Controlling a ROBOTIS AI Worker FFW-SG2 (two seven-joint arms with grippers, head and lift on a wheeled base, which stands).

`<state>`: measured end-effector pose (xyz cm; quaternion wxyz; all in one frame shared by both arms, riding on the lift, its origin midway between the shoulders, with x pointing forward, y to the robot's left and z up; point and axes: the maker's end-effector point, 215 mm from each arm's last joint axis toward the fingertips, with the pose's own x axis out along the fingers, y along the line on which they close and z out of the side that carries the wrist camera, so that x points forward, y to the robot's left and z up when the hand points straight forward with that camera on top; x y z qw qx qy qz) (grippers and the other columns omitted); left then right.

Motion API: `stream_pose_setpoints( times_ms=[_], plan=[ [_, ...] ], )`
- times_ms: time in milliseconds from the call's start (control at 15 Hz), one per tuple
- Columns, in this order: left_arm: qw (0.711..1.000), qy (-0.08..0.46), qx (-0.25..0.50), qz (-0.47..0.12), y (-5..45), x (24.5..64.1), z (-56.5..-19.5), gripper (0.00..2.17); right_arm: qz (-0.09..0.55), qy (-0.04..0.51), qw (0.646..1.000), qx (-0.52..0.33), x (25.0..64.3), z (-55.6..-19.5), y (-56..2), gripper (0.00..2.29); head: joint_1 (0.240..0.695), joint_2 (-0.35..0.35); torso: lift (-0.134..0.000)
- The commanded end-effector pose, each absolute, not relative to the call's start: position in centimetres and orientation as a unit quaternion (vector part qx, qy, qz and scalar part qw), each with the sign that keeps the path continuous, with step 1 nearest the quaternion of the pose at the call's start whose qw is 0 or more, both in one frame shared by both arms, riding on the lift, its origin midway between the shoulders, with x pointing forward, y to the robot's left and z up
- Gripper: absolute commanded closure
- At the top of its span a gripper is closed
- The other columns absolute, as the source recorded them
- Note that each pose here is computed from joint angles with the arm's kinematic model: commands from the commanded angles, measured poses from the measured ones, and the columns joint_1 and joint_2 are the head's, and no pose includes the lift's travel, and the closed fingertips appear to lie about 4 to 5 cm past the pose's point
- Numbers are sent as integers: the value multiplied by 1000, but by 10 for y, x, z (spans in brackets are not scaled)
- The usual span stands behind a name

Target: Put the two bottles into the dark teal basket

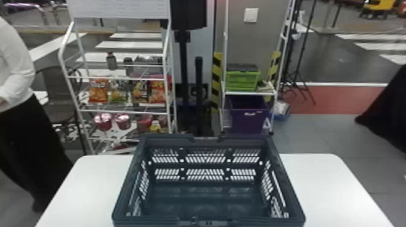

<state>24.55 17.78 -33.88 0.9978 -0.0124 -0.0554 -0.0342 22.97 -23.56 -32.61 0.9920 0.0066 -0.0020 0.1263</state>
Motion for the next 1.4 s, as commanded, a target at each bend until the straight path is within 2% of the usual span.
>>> stream_pose_setpoints(
  times_ms=[0, 400, 733, 1133, 1333],
  plan=[
    [998, -56, -13, -34, 178, 246, -338, 2013, 127, -1, 992, 7, 230, -326, -235, 1801, 499, 0, 0],
    [998, -56, -14, -34, 181, 248, -339, 2010, 128, -1, 992, 7, 230, -327, -233, 1798, 499, 0, 0],
    [997, -59, -14, -36, 186, 250, -336, 2010, 133, -12, 991, 11, 236, -313, -227, 1798, 499, 0, 0],
    [997, -59, -10, -43, 184, 249, -338, 2013, 149, -27, 988, 35, 287, -271, -204, 1798, 499, 0, 0],
    [997, -60, -8, -49, 185, 246, -337, 2010, 147, -12, 988, 46, 322, -258, -190, 1798, 499, 0, 0]
  ],
)
